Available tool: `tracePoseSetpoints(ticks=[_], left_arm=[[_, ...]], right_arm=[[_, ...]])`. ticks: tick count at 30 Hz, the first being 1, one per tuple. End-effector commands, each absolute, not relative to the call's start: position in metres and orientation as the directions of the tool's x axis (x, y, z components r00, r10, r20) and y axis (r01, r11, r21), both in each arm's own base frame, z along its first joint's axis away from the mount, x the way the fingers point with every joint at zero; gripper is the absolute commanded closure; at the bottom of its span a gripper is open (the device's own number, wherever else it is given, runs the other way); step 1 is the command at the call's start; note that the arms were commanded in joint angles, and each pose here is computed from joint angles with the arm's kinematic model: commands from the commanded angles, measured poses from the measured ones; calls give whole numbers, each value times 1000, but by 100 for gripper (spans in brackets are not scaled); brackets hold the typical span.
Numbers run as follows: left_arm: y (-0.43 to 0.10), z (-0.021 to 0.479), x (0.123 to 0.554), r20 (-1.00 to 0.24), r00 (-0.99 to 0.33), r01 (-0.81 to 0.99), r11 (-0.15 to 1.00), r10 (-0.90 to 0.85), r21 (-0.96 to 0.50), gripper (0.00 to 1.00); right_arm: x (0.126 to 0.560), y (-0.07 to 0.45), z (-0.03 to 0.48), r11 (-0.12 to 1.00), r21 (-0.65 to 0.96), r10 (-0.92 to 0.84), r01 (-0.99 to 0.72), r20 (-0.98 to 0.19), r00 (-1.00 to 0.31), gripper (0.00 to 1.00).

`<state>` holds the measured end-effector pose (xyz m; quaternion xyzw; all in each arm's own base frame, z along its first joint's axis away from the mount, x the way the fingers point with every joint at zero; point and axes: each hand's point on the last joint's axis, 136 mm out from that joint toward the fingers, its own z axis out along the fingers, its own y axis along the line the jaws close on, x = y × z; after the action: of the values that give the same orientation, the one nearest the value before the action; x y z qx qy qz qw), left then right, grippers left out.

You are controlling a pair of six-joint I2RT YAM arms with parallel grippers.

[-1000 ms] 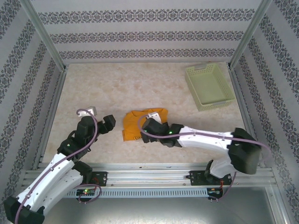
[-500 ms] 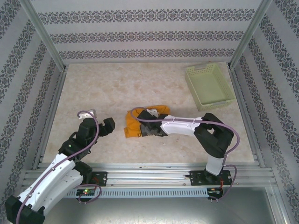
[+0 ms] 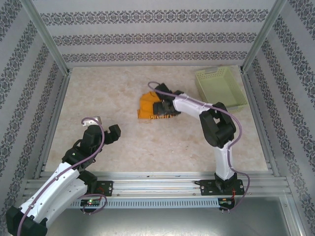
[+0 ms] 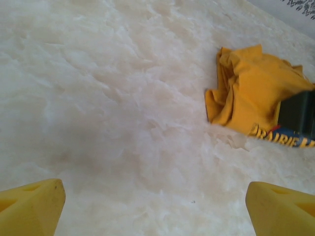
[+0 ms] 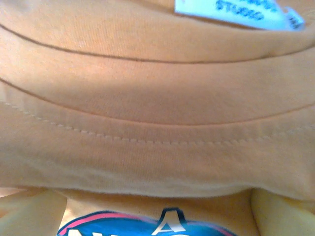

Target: Fold the inside-out t-shirt

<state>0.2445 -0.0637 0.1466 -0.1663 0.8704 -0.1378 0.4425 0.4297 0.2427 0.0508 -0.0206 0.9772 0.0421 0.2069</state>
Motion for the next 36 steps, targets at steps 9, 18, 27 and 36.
tracePoseSetpoints(ticks=[9, 18, 27, 36], left_arm=[[-56, 147, 243, -751, -534, -159, 919, -388, -361, 4], [-65, 148, 251, -742, -531, -135, 905, -409, -403, 1], [-155, 155, 324, -595, -699, -41, 853, -396, -520, 9], [-265, 150, 420, -567, -752, -4, 861, -338, -508, 10]], right_arm=[[527, 229, 58, 994, 65, -61, -88, -341, -938, 6], [561, 227, 86, 990, 131, 8, -53, -426, -905, 8], [533, 237, 205, 949, 296, 70, -111, -539, -839, 6], [453, 150, 263, 969, 245, 184, 28, -640, -746, 4]])
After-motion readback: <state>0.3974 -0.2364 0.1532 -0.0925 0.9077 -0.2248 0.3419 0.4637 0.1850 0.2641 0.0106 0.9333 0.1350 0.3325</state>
